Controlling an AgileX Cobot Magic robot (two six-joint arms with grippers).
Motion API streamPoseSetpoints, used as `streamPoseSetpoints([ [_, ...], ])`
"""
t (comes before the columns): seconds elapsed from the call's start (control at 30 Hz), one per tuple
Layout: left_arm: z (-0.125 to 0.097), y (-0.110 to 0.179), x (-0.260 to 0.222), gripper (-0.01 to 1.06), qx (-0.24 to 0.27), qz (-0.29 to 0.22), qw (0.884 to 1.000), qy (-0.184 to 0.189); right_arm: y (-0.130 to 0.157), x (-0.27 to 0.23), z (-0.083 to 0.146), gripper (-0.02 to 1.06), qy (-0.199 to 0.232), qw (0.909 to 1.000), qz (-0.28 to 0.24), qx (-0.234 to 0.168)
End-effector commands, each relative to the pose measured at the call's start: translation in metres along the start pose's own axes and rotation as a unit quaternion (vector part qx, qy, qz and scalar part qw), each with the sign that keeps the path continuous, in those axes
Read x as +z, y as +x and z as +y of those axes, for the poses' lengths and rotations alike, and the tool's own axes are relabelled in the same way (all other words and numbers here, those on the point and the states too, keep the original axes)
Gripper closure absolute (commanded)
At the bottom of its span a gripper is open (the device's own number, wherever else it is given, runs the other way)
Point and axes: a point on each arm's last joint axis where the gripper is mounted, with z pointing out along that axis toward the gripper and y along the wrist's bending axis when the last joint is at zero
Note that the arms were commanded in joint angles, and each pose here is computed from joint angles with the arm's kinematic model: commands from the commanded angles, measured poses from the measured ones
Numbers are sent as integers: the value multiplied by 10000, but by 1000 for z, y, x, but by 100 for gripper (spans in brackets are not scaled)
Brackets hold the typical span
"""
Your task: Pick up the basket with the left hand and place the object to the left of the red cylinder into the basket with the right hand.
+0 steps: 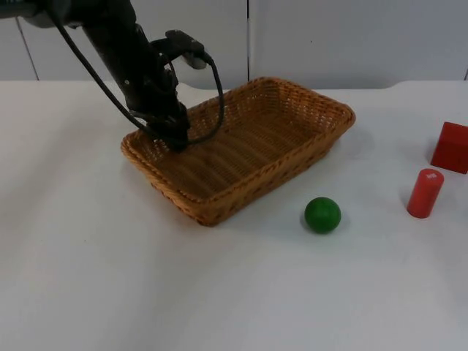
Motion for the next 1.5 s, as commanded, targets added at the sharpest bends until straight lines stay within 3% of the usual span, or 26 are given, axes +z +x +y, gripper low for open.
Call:
streamPoseSetpoints([
  [0.0,-2,-3,-2,88,40,-66,10000,11,-1,-1,-1,-1,4,10000,-50,28],
  [0.07,-1,-3,-2,105,35,-73,10000,-13,-1,-1,-1,-1,4,10000,-50,28],
  [0.3,6,-1,-19,105,-372,-14,9991,-215,-1,-1,-1,-1,21,10000,-51,11],
  [0.47,4,2,-63,105,-964,-33,9950,276,-1,-1,-1,-1,38,10000,-52,-4],
  [0.57,11,1,-102,105,-1949,-761,9760,611,-2,-1,-2,-1,47,9999,-92,-15],
  [0.6,11,1,-102,105,-1949,-761,9760,611,-2,-1,-2,-1,47,9999,-92,-15],
  [0.63,14,5,-121,105,-2447,-984,9619,717,-2,-1,-2,-1,46,9999,-103,-15],
  [0.7,14,9,-144,105,-2791,-1128,9510,703,-2,-1,-2,-1,53,9999,-116,-22],
  [0.93,-3,32,-184,105,-3153,-1047,9411,630,-3,-1,-2,-1,51,9999,-135,-21],
  [1.03,-21,69,-192,105,-3491,-779,9298,864,-3,-1,-2,-1,51,9999,-135,-21],
  [1.07,-21,69,-192,105,-3491,-779,9298,864,-3,-1,-2,-1,51,9999,-135,-21],
  [1.13,-32,97,-187,105,-3867,-727,9122,1141,-3,-1,-1,-1,43,9999,-135,-14],
  [1.2,-42,122,-184,105,-4209,-1049,8919,1276,-3,-1,0,-1,-13,9999,-132,39],
  [1.23,-42,122,-184,105,-4209,-1049,8919,1276,-3,-1,0,-1,-13,9999,-132,39],
  [1.27,-49,137,-182,105,-4340,-1150,8844,1274,-3,-1,0,-1,-18,9999,-132,44],
  [1.4,-84,185,-170,105,-4720,-1238,8690,819,-3,-1,0,-1,-61,9999,-138,85],
  [1.47,-92,194,-169,105,-4789,-1276,8661,656,-3,-1,1,-1,-114,9997,-146,135],
])
